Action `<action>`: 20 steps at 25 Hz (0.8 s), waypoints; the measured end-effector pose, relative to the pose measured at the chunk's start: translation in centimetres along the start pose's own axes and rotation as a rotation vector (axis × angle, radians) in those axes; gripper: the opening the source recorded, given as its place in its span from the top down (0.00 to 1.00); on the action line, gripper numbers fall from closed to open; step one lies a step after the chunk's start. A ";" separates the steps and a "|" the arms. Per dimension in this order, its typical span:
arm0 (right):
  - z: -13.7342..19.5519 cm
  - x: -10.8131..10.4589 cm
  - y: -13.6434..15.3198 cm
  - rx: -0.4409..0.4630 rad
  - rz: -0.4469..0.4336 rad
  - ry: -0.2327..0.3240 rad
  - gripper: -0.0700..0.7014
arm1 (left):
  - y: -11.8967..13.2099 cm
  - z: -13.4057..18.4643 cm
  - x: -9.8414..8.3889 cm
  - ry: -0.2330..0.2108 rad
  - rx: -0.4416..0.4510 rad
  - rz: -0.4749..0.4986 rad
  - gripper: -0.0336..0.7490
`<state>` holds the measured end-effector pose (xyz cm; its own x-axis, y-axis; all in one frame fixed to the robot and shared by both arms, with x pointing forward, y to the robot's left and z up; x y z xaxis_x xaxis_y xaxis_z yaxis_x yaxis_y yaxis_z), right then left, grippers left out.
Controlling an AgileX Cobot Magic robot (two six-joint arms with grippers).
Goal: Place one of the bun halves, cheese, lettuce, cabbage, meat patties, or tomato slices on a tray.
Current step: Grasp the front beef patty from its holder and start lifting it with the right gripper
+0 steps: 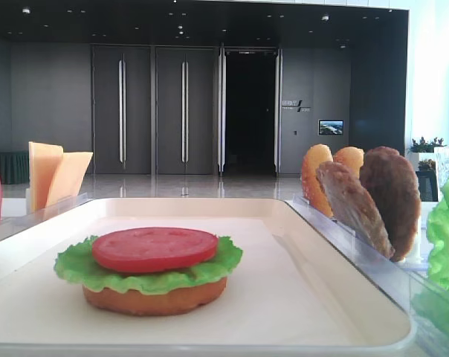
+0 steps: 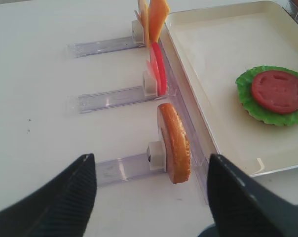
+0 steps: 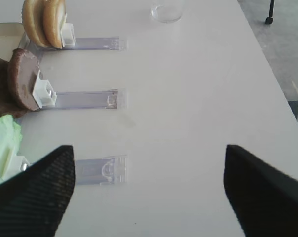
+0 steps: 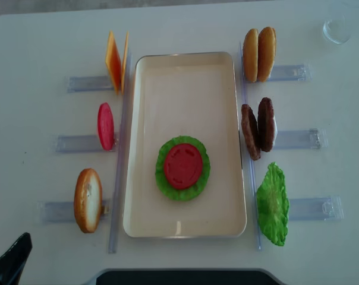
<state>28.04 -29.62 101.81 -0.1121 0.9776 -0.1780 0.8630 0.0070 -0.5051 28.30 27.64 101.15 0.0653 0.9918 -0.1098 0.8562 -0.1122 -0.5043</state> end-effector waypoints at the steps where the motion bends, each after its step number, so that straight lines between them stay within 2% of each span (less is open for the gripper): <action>1: 0.0 0.0 0.0 0.000 0.000 0.000 0.16 | 0.0 0.0 0.0 0.000 0.000 0.000 0.27; 13: 0.0 0.0 0.1 0.006 -0.001 0.009 0.16 | 0.0 0.0 0.0 0.000 -0.001 0.000 0.27; 15: -0.1 0.0 0.6 0.049 -0.010 0.030 0.16 | 0.0 0.0 0.0 0.000 -0.001 0.000 0.27; 20: -1.4 -0.4 2.5 0.223 -0.040 0.090 0.16 | 0.0 0.0 0.0 0.000 -0.001 0.000 0.27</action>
<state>30.97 -29.67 101.79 -0.0912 0.9923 -0.0836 0.7276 0.0090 -0.6860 28.31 27.65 101.17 0.0652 0.9918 -0.1098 0.8567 -0.1120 -0.5034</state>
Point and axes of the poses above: a point on each arm's last joint axis where the gripper is mounted, y pointing out along that axis toward the gripper, x along the wrist's bending axis when the last joint is at zero, z = x × y, the point moved 6 cm from there along y, pointing out along that axis toward the gripper, and after that the axes turned 10 degrees about -y, right-handed, at the moved point
